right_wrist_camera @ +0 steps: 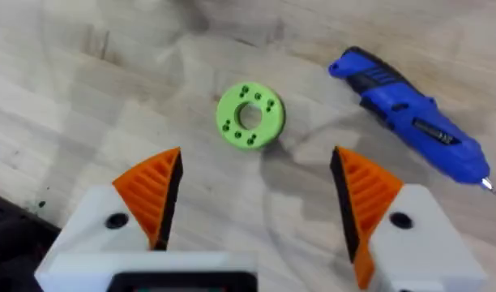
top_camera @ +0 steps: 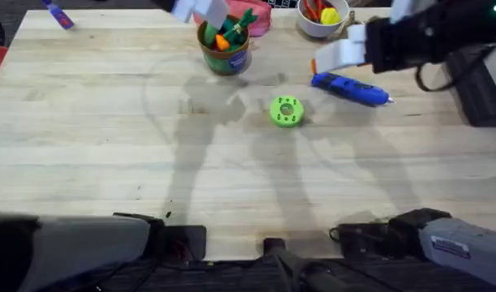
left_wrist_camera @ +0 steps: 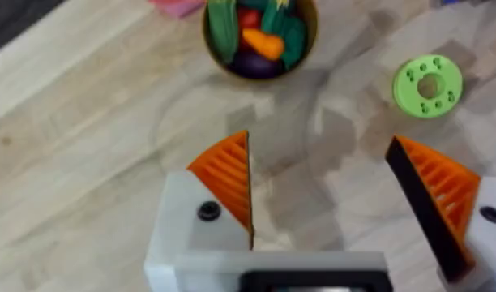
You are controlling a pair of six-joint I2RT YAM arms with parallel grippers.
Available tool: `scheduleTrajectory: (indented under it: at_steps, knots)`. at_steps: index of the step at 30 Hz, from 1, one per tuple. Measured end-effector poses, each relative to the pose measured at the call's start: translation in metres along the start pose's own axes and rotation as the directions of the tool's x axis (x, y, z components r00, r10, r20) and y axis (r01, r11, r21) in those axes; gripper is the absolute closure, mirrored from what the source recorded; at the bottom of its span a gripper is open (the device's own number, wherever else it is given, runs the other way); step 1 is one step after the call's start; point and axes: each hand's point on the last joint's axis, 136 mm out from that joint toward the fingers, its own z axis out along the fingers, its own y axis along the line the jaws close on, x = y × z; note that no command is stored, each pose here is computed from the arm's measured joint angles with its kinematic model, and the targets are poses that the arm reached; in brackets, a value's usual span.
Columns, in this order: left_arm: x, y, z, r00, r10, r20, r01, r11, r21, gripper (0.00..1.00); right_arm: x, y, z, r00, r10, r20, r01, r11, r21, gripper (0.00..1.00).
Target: Pick up the gripper from the table and insert it into the empty holder that is missing its gripper. Then pick up a screw, insert it into the mounting hole, and use the screwdriver to tighten it. Finally, clean up the table by picking up the vegetable and placing it into the bucket.
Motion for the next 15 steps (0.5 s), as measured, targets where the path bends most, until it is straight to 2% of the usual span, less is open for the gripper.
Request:
scheduleTrajectory:
  at_steps: [4,7,10,15]
  knots:
    - [0.019,-0.002,-0.019,0.999,-0.042,-0.016,0.041,0.998,-0.045,0.013,0.015,0.003,-0.020,1.000,0.002,-0.009,-0.002,1.000,0.009,0.008]
    - [0.049,-0.008,-0.023,0.996,-0.080,-0.048,0.077,0.995,-0.066,0.013,0.022,0.004,-0.028,1.000,0.004,-0.016,-0.004,1.000,0.013,0.008]
    - [0.082,-0.016,-0.014,0.987,-0.127,-0.097,0.120,0.990,-0.070,0.013,0.029,0.005,-0.033,1.000,0.007,-0.029,-0.007,1.000,0.013,0.009]
    - [0.122,-0.024,0.010,0.969,-0.185,-0.161,0.175,0.982,-0.074,0.013,0.042,0.005,-0.037,1.000,0.004,-0.024,-0.004,1.000,0.013,0.010]
